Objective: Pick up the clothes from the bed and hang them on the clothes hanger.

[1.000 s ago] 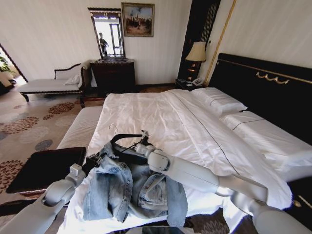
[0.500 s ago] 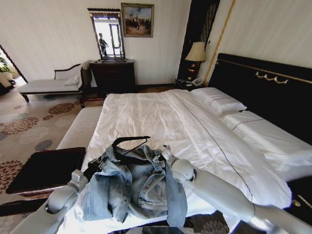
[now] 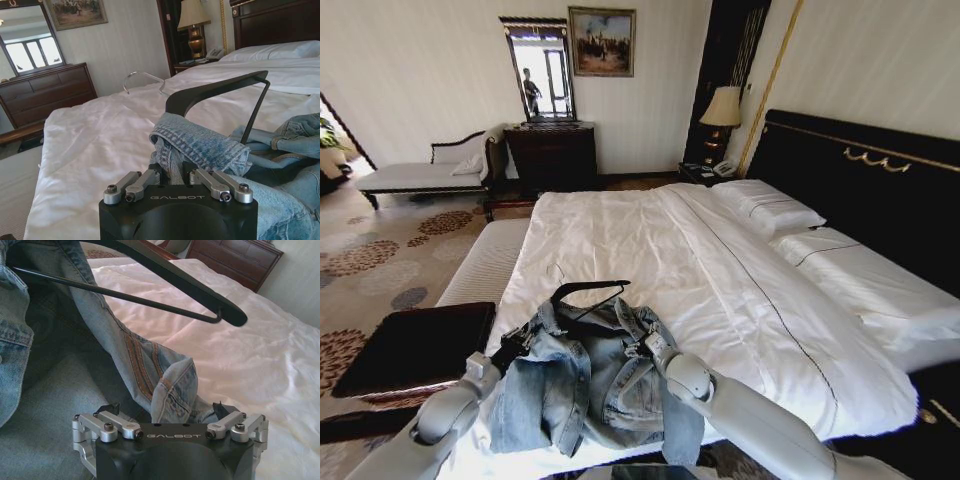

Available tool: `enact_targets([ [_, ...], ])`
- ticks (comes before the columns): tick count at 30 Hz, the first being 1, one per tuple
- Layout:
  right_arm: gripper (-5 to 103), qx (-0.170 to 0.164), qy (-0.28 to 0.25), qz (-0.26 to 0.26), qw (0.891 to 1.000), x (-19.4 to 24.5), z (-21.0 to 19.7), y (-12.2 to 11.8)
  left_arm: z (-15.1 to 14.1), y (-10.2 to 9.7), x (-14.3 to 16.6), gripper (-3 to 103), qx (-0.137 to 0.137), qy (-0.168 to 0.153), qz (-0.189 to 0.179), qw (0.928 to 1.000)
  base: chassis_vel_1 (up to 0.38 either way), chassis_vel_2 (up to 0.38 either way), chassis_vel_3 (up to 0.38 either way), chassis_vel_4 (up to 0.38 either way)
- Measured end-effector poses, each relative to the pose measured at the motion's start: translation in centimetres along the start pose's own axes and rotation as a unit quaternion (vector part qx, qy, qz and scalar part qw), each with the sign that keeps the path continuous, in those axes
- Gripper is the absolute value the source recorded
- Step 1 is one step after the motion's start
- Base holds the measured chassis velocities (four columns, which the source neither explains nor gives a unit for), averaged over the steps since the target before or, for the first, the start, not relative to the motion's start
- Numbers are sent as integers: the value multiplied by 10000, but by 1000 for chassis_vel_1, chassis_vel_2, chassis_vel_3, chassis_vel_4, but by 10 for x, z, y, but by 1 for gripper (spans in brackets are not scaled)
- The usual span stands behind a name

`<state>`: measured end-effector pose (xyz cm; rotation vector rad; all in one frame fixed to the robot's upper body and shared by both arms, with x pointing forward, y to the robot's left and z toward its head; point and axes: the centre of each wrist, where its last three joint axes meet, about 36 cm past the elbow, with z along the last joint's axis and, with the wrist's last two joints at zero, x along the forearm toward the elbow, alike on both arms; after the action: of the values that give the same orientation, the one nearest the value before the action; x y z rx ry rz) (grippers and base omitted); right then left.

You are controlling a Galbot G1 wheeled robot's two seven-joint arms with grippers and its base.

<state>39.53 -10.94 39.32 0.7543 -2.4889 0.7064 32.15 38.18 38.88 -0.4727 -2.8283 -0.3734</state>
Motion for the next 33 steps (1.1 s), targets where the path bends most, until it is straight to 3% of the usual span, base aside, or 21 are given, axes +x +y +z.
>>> enact_targets([
  [4, 86, 292, 96, -66, 9995, -11, -3, 7, 0, -2, 4, 19, -4, 7, 18, 10000, 0, 0, 0, 0],
  [5, 86, 292, 96, -66, 9995, -11, -3, 7, 0, -2, 4, 19, -4, 7, 18, 10000, 0, 0, 0, 0],
  [8, 70, 479, 215, -55, 9986, -16, -1, 10, -1, -3, 6, 19, 2, 0, 25, 10000, 0, 0, 0, 0],
  [9, 70, 531, 267, -44, 9982, -18, -1, 9, -1, -4, 6, 19, 3, -3, 27, 10000, 0, 0, 0, 0],
  [13, 59, 632, 368, -24, 9973, -21, 1, 8, -2, -4, 7, 19, 5, -13, 29, 10000, 0, 0, 0, 0],
  [15, 48, 648, 402, 6, 9971, -22, 1, 7, -2, -5, 8, 19, 10, -22, 31, 10000, 0, 0, 0, 0],
  [16, 48, 648, 402, 6, 9971, -22, 1, 7, -2, -5, 8, 19, 10, -22, 31, 10000, 0, 0, 0, 0],
  [20, 26, 603, 531, 113, 9967, -27, 2, 0, -4, -7, 9, 19, 21, -45, 41, 10000, 0, 0, 0, 0],
  [22, 26, 598, 548, 128, 9966, -27, 3, -2, -4, -7, 10, 19, 19, -46, 39, 10000, 0, 0, 0, 0],
  [25, 10, 556, 577, 180, 9966, -28, 3, -5, -5, -8, 10, 19, 19, -48, 43, 10000, 0, 0, 0, 0],
  [29, 2, 432, 573, 272, 9971, -29, 2, -7, -4, -10, 12, 19, 38, -46, 46, 10000, 0, 0, 0, 0],
  [33, 2, 148, 590, 387, 9974, -30, 2, -10, -2, -12, 16, 19, 55, -52, 46, 10000, 0, 0, 0, 0],
])
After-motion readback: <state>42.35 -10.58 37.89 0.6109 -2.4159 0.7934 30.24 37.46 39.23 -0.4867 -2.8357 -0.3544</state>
